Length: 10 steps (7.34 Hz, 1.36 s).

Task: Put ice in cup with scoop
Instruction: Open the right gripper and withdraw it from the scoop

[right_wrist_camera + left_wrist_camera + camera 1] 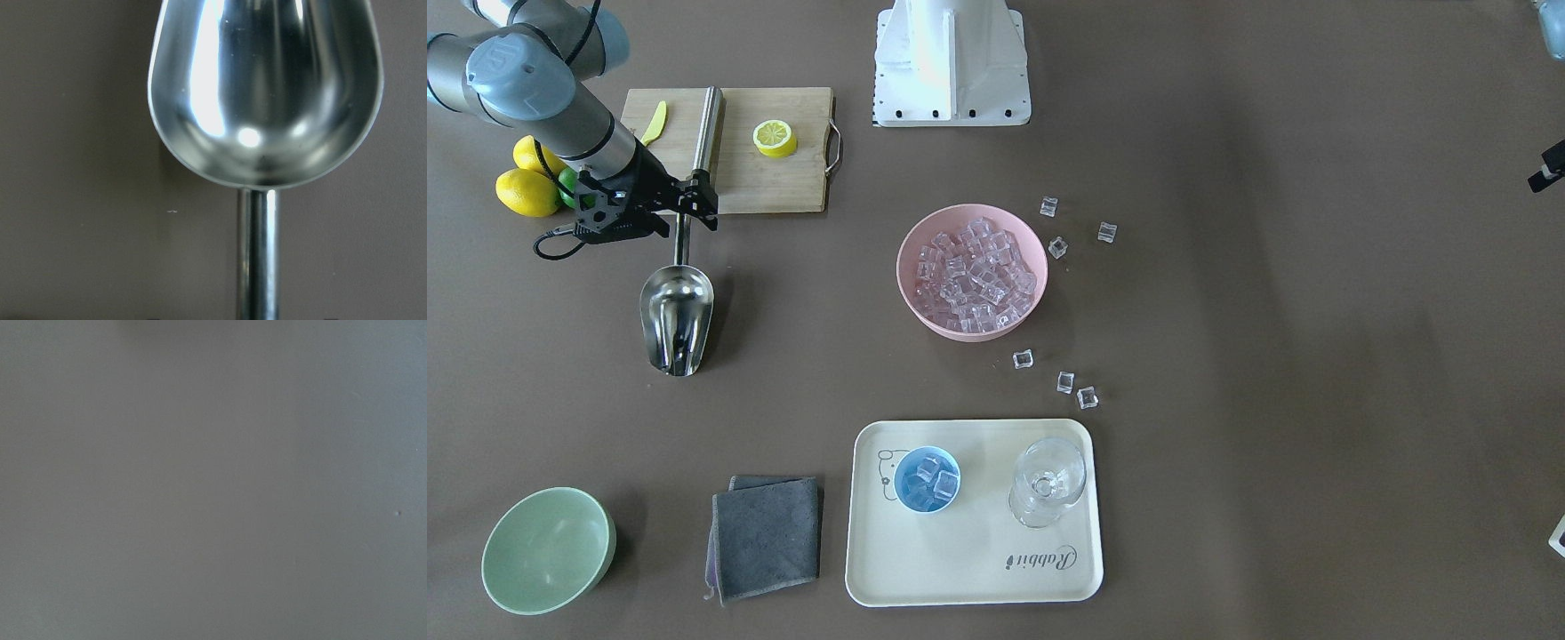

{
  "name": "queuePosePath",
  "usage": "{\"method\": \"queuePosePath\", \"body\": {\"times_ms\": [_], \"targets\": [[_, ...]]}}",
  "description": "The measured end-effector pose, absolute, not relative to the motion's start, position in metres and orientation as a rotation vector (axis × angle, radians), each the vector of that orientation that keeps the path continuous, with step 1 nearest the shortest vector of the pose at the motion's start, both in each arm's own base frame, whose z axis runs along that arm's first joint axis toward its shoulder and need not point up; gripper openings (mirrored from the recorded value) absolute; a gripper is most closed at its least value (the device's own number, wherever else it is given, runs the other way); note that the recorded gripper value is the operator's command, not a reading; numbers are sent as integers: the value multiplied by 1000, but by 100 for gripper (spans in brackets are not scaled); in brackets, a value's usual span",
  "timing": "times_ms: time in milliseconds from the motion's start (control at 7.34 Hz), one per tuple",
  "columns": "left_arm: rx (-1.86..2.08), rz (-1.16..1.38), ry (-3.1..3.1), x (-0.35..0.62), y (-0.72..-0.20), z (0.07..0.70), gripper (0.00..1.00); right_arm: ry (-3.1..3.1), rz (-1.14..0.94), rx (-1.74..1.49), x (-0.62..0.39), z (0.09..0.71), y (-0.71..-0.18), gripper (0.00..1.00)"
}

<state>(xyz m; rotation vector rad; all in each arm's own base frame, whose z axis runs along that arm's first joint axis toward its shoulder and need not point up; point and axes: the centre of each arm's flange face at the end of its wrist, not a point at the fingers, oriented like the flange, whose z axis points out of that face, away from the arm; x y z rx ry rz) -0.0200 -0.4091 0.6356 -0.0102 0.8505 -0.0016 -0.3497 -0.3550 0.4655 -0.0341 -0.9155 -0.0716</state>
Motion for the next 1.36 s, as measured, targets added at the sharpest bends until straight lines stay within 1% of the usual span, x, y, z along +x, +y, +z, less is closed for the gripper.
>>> {"method": "queuePosePath", "body": {"times_ms": [409, 681, 1089, 1362], "targets": [[-10, -2, 850, -20, -409, 636, 98, -910, -77, -53, -332, 438, -353, 100], [-11, -2, 850, -20, -409, 636, 98, -846, -106, -20, -286, 420, -366, 100], [-11, -2, 850, -20, -409, 636, 98, -743, -172, 49, -205, 443, -392, 100], [-11, -2, 850, -20, -409, 636, 98, -682, -261, 97, -148, 485, -404, 100]]}}
